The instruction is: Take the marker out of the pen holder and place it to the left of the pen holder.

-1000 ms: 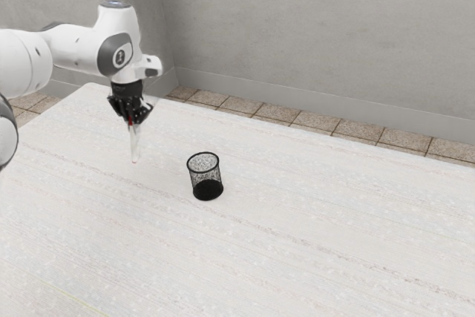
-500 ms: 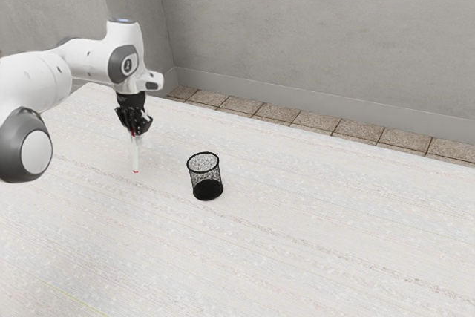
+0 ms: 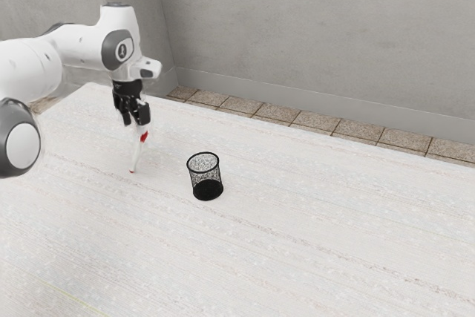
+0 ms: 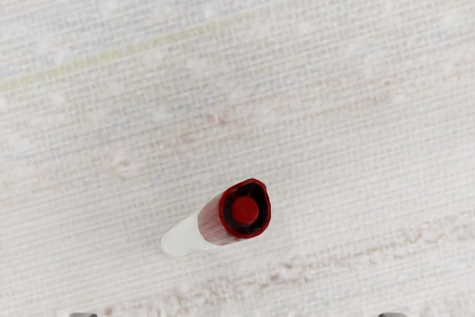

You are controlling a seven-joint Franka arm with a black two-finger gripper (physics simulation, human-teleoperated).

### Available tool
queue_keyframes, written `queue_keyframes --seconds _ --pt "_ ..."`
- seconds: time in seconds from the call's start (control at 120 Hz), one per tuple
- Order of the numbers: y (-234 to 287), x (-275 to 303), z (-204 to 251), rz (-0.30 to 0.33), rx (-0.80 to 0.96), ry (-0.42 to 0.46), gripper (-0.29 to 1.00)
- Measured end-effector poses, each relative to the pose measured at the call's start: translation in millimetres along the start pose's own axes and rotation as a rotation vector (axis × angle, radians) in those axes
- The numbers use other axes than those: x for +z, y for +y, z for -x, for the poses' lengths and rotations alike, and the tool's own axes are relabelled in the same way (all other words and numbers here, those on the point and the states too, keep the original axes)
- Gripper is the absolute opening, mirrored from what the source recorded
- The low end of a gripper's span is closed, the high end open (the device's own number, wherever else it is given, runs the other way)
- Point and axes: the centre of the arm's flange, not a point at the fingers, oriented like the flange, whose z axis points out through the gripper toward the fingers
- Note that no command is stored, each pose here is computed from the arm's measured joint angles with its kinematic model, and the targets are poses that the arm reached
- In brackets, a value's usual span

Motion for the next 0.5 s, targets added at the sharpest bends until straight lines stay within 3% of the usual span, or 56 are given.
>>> queue_keyframes --seconds 0.05,0.125,0.175,0.5 --pt "32 -78 30 -0.059 0.023 0.051 0.55" --pt "88 -203 82 -0.127 0.062 0.196 0.59" --pt "115 -246 107 -0.144 0.08 0.24 0.62" --pt "129 -257 178 -0.091 0.0 0.184 0.68"
